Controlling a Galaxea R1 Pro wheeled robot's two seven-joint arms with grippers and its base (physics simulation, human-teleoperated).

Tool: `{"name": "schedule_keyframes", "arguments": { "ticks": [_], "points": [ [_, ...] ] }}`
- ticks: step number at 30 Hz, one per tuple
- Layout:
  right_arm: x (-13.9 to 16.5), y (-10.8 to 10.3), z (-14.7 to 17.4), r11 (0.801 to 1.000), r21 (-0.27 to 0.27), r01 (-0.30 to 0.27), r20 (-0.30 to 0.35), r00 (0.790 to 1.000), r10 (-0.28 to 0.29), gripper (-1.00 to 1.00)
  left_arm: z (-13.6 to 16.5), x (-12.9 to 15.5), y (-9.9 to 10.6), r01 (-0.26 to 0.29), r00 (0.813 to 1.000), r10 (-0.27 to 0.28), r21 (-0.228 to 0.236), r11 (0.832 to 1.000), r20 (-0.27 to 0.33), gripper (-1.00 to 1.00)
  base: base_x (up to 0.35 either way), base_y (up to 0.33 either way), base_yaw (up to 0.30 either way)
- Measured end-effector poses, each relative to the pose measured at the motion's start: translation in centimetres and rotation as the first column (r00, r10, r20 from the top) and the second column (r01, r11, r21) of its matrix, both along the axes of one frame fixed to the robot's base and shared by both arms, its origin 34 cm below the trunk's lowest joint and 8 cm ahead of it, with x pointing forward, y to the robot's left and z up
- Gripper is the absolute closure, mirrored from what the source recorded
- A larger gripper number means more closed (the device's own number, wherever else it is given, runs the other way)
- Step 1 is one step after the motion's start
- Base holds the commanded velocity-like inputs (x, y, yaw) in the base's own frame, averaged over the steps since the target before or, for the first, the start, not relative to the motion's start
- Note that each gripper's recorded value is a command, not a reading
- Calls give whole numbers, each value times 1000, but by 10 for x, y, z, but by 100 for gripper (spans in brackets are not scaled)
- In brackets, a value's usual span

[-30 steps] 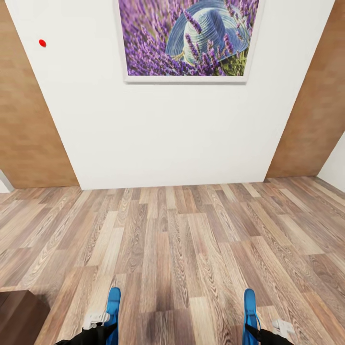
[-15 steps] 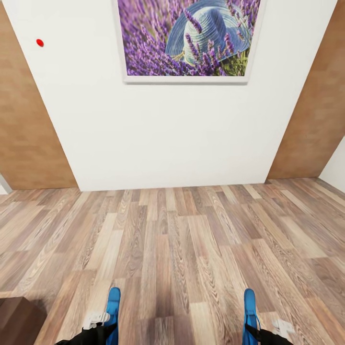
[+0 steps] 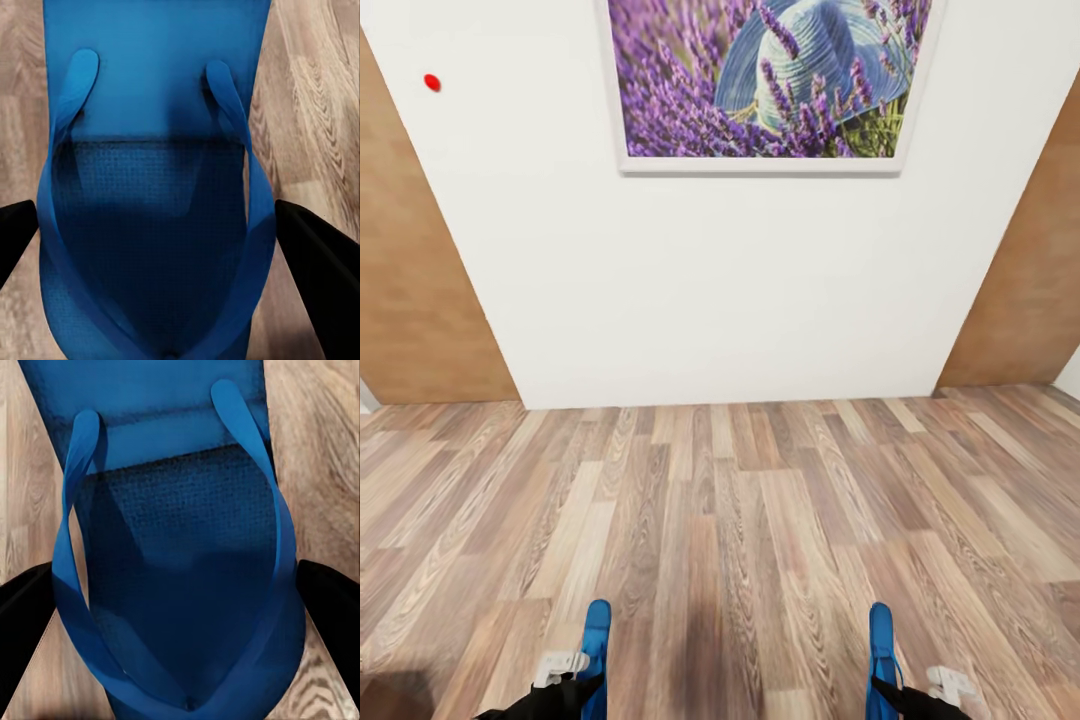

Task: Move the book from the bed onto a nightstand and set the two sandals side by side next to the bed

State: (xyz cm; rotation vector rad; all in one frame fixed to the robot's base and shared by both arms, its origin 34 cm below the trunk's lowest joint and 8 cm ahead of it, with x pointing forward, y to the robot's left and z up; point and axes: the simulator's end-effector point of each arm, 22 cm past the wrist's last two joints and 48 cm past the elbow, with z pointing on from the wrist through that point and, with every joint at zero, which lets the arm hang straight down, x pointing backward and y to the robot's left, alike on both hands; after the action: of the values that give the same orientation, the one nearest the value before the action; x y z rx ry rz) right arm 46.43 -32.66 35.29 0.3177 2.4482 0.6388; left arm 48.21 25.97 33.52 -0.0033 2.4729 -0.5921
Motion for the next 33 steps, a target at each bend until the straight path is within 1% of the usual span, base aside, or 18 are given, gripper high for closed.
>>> {"name": "schedule_keyframes", "arguments": {
  "ticks": [6,9,25,30,31,32,33],
  "points": [
    [0,0,0,1000,0,0,0,1000,0,100,0,0,0,0,1000,0,0,1000,0,100,328,0,252],
    [0,0,0,1000,-1,0,0,1000,0,100,0,0,0,0,1000,0,0,1000,0,100,309,0,96],
    [0,0,0,1000,0,2,0,1000,-2,100,0,0,0,0,1000,0,1,1000,0,100,281,0,4],
    [-1,8,-2,1000,12,3,-1,1000,-3,100,0,0,0,1,1000,-1,1,1000,-1,100,275,0,0],
    [-3,9,-3,1000,15,3,-7,1000,-3,100,0,0,0,1,1000,-1,1,1000,-1,100,274,0,0],
    [-15,14,-11,1000,28,5,-39,999,-4,100,0,0,0,1,1000,-1,1,1000,0,100,272,0,0],
    [-18,15,-13,999,35,12,-47,999,-10,100,0,0,0,1,1000,-1,1,1000,0,100,267,0,0]
  ]
}}
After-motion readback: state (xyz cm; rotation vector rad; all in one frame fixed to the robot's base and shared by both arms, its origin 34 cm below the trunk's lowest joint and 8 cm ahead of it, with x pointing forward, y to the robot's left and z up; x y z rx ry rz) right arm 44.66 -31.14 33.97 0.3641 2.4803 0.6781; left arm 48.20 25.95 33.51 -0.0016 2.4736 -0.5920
